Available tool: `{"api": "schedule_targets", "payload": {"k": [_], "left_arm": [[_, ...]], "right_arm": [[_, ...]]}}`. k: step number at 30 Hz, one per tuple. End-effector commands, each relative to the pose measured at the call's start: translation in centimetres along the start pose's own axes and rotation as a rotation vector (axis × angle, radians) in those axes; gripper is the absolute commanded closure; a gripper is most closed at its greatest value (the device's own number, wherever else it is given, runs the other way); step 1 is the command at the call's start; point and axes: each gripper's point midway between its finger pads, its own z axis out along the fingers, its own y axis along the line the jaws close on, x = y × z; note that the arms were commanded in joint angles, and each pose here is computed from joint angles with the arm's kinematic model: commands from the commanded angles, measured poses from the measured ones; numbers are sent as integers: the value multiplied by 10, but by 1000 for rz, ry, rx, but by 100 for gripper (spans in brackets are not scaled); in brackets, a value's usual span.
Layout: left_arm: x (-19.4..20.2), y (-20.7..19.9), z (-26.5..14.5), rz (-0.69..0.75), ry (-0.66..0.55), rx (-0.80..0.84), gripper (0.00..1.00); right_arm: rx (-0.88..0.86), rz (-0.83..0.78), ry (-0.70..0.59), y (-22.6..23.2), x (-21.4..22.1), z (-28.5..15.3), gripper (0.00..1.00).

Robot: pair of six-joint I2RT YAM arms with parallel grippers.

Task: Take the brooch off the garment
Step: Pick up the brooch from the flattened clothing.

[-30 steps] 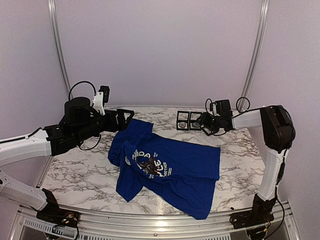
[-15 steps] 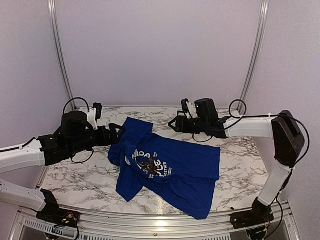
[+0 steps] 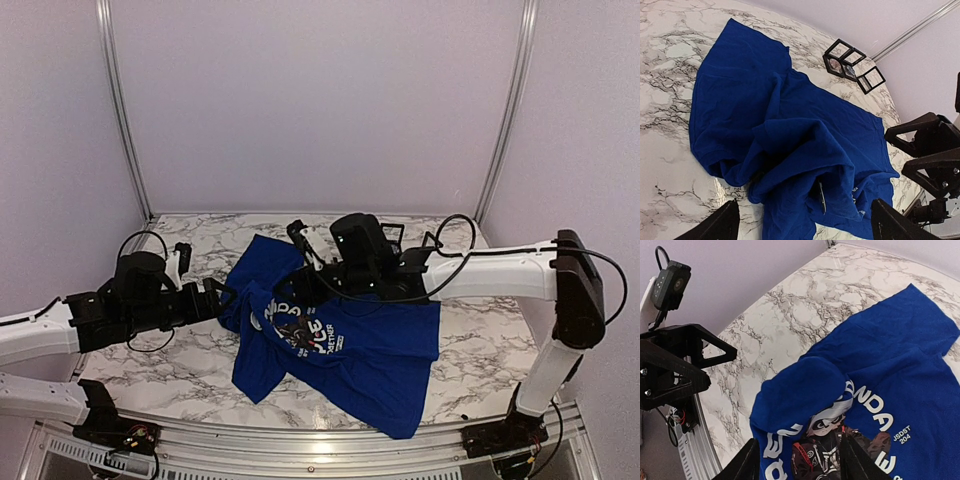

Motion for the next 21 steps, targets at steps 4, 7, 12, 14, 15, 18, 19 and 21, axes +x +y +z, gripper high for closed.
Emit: {"api": "schedule_targets", "payload": {"k": [4,7,12,14,15,18,19,21], "left_arm": [[19,8,-4,-91,53,18,8],[23,9,-5,-108,57,33,9],[27,7,-2,-118,72,49,10],[32,2,0,-117,103,69,11],[33,1,2,-115,110,73,11],[34,-2,5,-115,126,85,14],[35,-3,6,-118,130,89,15],[37,-4,8,-121,140,94,18]], "right_arm": [[22,-99,63,37,14,20,49],[49,-108,89,40,20,28,52],[98,-135,140,43,33,43,60],[95,-134,147,46,36,46,61],[96,-129,153,46,39,47,61],[144,-125,157,37,40,51,65],[146,-124,157,36,41,51,67],[143,-120,154,37,40,52,74]]}}
